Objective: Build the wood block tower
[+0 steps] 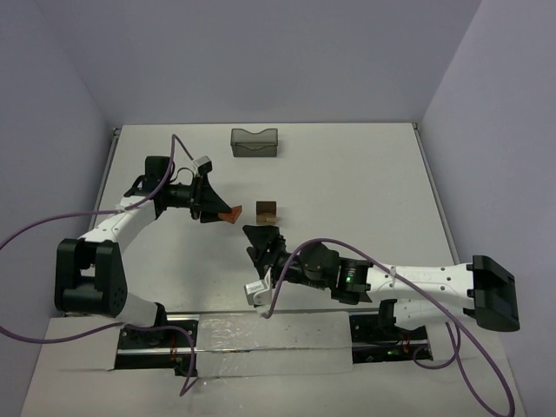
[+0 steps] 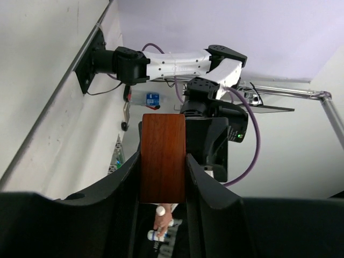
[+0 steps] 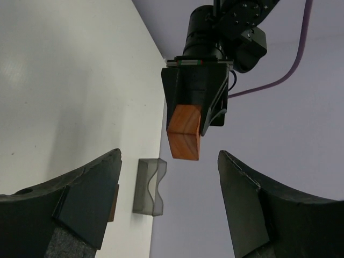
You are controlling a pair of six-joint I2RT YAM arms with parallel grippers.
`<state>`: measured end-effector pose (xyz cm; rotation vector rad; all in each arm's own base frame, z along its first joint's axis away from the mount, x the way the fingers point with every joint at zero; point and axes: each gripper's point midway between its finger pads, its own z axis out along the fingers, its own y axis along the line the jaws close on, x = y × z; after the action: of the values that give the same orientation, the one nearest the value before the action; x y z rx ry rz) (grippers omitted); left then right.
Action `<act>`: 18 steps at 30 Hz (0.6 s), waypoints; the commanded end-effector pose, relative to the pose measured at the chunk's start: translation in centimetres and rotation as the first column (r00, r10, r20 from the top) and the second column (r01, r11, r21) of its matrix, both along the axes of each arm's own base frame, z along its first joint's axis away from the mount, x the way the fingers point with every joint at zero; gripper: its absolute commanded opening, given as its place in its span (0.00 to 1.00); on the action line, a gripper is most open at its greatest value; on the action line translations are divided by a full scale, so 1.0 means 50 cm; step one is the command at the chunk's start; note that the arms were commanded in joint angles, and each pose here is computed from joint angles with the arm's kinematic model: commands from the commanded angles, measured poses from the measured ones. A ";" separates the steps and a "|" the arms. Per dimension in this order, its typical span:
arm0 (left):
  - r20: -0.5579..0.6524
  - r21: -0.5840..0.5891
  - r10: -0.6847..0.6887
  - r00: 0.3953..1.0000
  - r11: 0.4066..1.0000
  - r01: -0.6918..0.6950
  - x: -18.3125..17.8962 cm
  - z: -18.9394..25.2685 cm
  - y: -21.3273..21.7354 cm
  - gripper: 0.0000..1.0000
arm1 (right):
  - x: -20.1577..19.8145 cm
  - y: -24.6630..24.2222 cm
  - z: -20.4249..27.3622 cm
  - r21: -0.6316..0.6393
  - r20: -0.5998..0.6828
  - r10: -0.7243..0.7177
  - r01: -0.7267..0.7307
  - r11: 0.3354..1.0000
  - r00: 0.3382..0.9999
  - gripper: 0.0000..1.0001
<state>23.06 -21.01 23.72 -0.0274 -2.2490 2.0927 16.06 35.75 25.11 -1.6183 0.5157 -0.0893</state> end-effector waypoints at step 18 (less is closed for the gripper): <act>-0.020 -0.086 -0.163 0.986 0.983 0.161 -0.126 0.058 -0.008 0.00 | 0.021 0.020 0.024 0.069 0.172 -0.051 0.039 0.997 0.984 0.71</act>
<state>19.45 -21.75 24.40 -0.0489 -2.2041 2.0497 17.09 36.60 24.94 -1.5807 0.4605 -0.2059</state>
